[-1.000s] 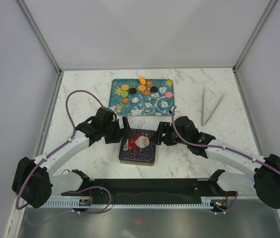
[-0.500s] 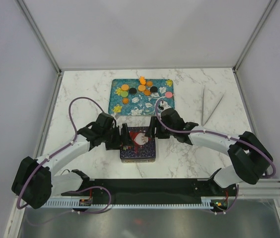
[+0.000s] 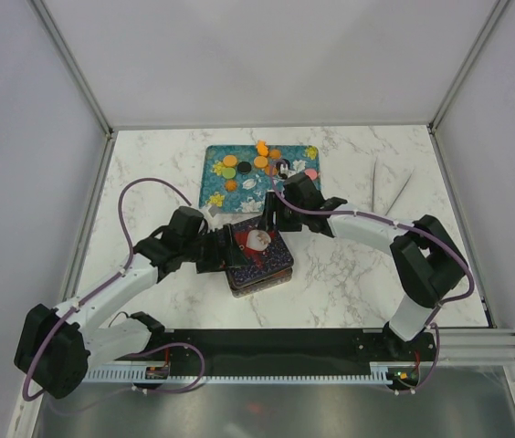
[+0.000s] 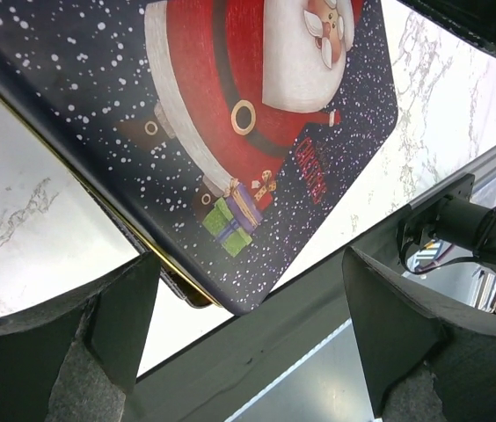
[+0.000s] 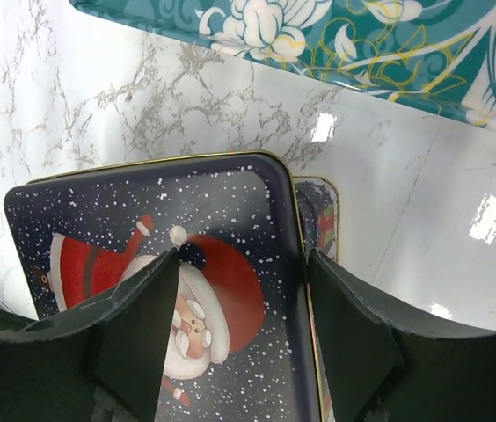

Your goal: Pack the cookies

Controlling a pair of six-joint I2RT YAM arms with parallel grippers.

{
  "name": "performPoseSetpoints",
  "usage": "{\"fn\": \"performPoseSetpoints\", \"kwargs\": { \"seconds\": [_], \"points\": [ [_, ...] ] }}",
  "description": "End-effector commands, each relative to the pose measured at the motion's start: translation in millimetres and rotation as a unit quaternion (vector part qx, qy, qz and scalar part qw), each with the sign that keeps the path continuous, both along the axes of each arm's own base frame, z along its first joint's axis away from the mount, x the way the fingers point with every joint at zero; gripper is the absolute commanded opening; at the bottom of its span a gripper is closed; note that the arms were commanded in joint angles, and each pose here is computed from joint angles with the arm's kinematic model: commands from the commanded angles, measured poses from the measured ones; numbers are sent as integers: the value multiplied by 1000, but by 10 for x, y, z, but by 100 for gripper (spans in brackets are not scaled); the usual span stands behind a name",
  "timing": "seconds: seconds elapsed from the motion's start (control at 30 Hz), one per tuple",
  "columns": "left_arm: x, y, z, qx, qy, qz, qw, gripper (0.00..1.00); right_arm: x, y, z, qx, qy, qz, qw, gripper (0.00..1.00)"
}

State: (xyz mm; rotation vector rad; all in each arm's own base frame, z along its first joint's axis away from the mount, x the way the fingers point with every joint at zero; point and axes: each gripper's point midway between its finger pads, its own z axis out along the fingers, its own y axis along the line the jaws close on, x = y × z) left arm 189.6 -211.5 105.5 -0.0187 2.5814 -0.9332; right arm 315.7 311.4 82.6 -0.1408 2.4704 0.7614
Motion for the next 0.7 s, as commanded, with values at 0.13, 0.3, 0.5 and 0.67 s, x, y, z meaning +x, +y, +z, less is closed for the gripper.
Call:
{"fn": "performPoseSetpoints", "kwargs": {
  "seconds": [0.13,0.3,0.5,0.67],
  "points": [
    [66,55,-62,-1,-2,3,1000,91,-25,21,18,-6,5,17,1000,68],
    [72,90,-86,3,-2,7,1000,91,-108,-82,24,-9,5,5,1000,68],
    [80,113,-96,6,0,12,1000,91,-177,-155,53,-10,0,1,1000,68],
    [109,154,-155,22,0,19,1000,93,-234,-224,-1,-15,1,-3,1000,70]
  ]
}}
